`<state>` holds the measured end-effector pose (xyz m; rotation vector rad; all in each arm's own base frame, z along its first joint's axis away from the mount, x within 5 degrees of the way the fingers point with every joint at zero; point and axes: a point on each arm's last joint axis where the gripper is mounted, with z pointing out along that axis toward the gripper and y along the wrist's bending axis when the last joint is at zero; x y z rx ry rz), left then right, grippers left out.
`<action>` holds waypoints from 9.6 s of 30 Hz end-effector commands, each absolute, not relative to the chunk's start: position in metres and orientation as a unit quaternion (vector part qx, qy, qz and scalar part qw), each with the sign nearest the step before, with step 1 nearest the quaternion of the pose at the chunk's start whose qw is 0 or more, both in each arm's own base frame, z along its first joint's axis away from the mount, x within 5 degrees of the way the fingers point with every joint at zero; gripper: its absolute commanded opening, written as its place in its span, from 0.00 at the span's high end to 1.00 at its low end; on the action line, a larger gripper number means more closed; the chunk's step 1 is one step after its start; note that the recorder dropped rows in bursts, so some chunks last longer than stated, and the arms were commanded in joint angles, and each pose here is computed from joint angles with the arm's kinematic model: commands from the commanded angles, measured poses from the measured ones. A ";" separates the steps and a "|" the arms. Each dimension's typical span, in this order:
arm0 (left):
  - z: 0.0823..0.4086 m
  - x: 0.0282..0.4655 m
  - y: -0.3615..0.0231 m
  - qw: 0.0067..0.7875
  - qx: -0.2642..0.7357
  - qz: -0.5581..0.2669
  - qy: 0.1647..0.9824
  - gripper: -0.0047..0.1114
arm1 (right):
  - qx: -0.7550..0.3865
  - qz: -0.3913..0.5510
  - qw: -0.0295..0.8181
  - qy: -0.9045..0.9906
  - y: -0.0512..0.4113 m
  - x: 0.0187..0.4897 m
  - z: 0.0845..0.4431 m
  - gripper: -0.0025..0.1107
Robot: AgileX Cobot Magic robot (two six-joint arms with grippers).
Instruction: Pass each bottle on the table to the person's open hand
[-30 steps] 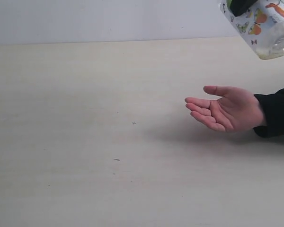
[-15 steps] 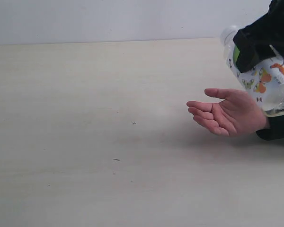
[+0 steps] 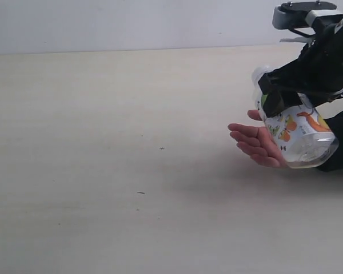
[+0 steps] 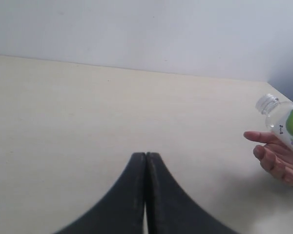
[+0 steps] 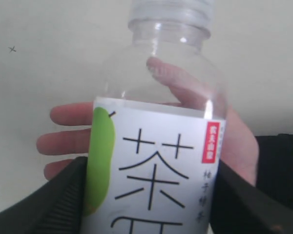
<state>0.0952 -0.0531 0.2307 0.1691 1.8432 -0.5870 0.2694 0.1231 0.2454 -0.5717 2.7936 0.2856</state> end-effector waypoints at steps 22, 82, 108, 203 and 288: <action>0.230 0.095 -0.053 0.567 0.072 -0.249 0.782 0.96 | -0.198 0.100 0.130 0.966 0.130 0.286 0.216 0.73; 0.230 0.095 -0.053 0.567 0.072 -0.249 0.782 0.96 | -0.199 0.176 0.523 0.810 0.063 0.116 0.423 0.98; 0.230 0.095 -0.053 0.567 0.072 -0.249 0.782 0.96 | -0.218 0.096 0.621 0.747 0.036 0.077 0.433 0.98; 0.251 0.071 -0.011 0.692 -0.018 -0.125 0.710 0.96 | -0.068 -0.027 0.651 0.755 0.004 0.055 0.192 0.98; 0.181 0.052 -0.012 0.603 0.049 -0.068 0.793 0.96 | -0.081 -0.015 0.653 0.753 0.005 0.055 0.192 0.98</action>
